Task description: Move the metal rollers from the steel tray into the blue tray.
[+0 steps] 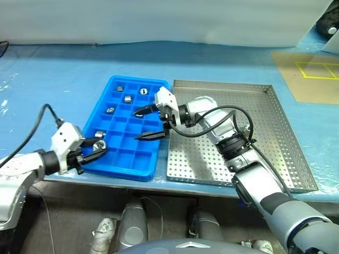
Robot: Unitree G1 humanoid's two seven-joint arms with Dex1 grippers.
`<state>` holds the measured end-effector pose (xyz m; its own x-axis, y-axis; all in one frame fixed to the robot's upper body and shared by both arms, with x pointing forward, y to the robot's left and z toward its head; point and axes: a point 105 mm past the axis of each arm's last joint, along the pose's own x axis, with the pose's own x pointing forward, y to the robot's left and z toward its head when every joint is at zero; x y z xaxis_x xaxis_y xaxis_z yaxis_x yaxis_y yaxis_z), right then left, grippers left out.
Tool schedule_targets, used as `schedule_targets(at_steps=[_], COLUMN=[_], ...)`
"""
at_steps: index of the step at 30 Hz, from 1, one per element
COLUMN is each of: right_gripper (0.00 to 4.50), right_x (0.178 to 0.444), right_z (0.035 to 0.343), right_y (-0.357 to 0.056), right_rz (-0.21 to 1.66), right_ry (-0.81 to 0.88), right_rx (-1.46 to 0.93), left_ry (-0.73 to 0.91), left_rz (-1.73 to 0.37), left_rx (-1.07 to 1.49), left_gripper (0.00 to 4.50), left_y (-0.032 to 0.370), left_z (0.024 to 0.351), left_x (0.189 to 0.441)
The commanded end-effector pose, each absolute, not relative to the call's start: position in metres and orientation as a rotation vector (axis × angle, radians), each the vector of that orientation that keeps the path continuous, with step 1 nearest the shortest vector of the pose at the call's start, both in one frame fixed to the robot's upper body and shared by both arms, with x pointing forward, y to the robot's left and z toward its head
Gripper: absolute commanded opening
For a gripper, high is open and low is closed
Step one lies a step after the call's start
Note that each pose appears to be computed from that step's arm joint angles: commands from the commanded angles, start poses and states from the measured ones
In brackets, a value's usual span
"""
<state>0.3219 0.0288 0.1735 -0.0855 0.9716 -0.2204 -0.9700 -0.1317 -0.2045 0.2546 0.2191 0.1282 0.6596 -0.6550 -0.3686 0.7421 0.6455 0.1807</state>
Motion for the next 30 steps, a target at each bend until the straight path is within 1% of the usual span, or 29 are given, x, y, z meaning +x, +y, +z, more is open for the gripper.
schedule_targets(at_steps=[1,6,10,16,21,24,26,28,29,30], right_gripper=[4.47,4.47,4.47,4.47,4.47,4.47,4.47,4.50,4.50,4.50], right_x=[0.320,0.321,0.323,0.325,0.326,0.327,0.327,0.327,0.326,0.326], right_z=[0.186,0.184,0.183,0.181,0.180,0.180,0.180,0.181,0.181,0.181], right_y=[0.028,0.025,0.022,0.019,0.016,0.015,0.014,0.014,0.014,0.013], right_rz=[1.656,1.633,1.615,1.590,1.568,1.558,1.553,1.551,1.551,1.551], right_ry=[-0.064,-0.060,-0.058,-0.055,-0.054,-0.054,-0.054,-0.055,-0.055,-0.055], right_rx=[-0.356,-0.362,-0.365,-0.370,-0.377,-0.377,-0.373,-0.372,-0.371,-0.371], left_ry=[0.226,0.153,0.082,0.082,0.100,0.092,0.066,0.069,0.077,0.076], left_rz=[-0.799,-0.737,-0.685,-0.653,-0.620,-0.607,-0.573,-0.572,-0.580,-0.582], left_rx=[0.357,0.374,0.347,0.352,0.363,0.353,0.363,0.365,0.359,0.358], left_gripper=[1.74,1.74,1.74,1.74,1.74,1.74,1.74,2.48,2.73,3.11], left_y=[0.215,0.213,0.210,0.212,0.216,0.217,0.219,0.219,0.218,0.217], left_z=[0.133,0.134,0.145,0.136,0.126,0.125,0.127,0.126,0.125,0.125], left_x=[0.267,0.297,0.317,0.336,0.344,0.347,0.354,0.356,0.355,0.355])
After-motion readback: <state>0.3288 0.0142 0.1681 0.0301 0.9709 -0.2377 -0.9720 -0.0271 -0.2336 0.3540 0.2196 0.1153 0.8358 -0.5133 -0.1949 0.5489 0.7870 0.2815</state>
